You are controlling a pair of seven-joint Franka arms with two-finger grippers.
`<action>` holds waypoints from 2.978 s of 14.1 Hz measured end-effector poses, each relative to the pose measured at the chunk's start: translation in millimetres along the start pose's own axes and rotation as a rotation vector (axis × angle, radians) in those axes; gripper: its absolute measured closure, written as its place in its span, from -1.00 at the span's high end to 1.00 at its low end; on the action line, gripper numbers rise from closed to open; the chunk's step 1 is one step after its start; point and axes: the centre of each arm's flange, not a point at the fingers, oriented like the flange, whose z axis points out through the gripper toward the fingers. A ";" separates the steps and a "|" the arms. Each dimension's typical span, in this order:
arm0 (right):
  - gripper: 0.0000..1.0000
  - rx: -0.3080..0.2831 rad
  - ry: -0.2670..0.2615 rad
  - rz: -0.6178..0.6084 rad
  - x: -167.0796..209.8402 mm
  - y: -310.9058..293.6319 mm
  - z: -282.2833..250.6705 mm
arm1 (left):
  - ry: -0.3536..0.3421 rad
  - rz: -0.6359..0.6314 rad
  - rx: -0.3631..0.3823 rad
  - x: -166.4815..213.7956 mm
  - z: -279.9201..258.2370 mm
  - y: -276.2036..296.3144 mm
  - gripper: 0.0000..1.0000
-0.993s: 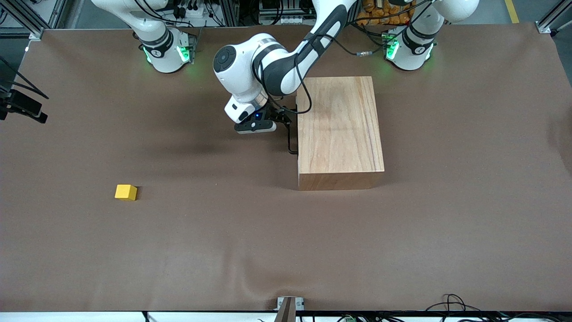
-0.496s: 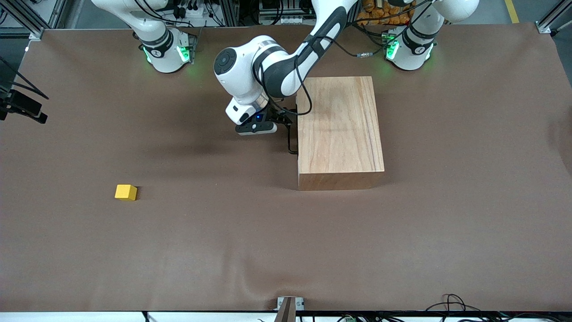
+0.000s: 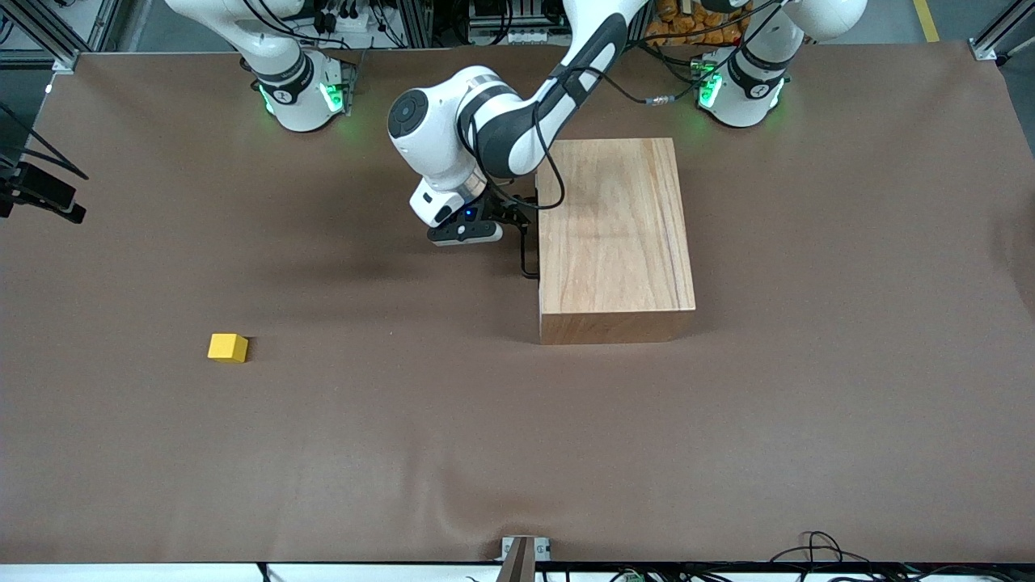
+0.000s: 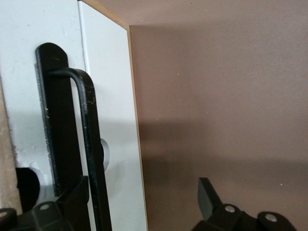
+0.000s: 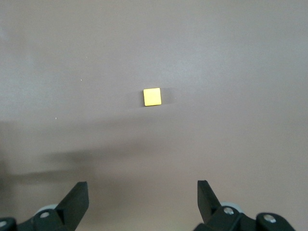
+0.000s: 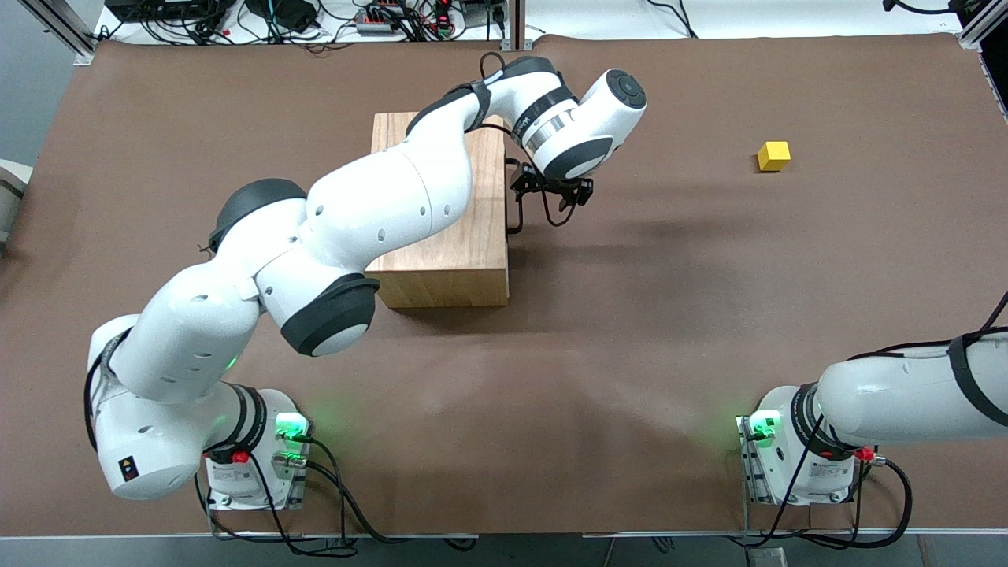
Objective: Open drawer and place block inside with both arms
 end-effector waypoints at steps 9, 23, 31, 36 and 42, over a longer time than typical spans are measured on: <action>1.00 0.000 0.000 0.000 0.1 0.0 0.2 | -0.002 -0.035 0.005 0.4 3.0 0.2 1.00; 1.00 0.000 -0.002 0.000 0.2 0.0 0.7 | 0.037 -0.048 -0.041 15.2 13.8 4.4 1.00; 1.00 0.000 -0.003 0.000 0.2 0.0 0.8 | 0.074 -0.041 -0.093 16.6 13.5 13.9 1.00; 1.00 0.000 -0.004 0.013 0.2 7.3 1.2 | 0.088 -0.018 -0.125 4.9 9.3 26.4 1.00; 1.00 0.000 -0.005 0.015 0.3 8.1 1.5 | 0.097 0.012 -0.180 -9.8 3.0 42.2 1.00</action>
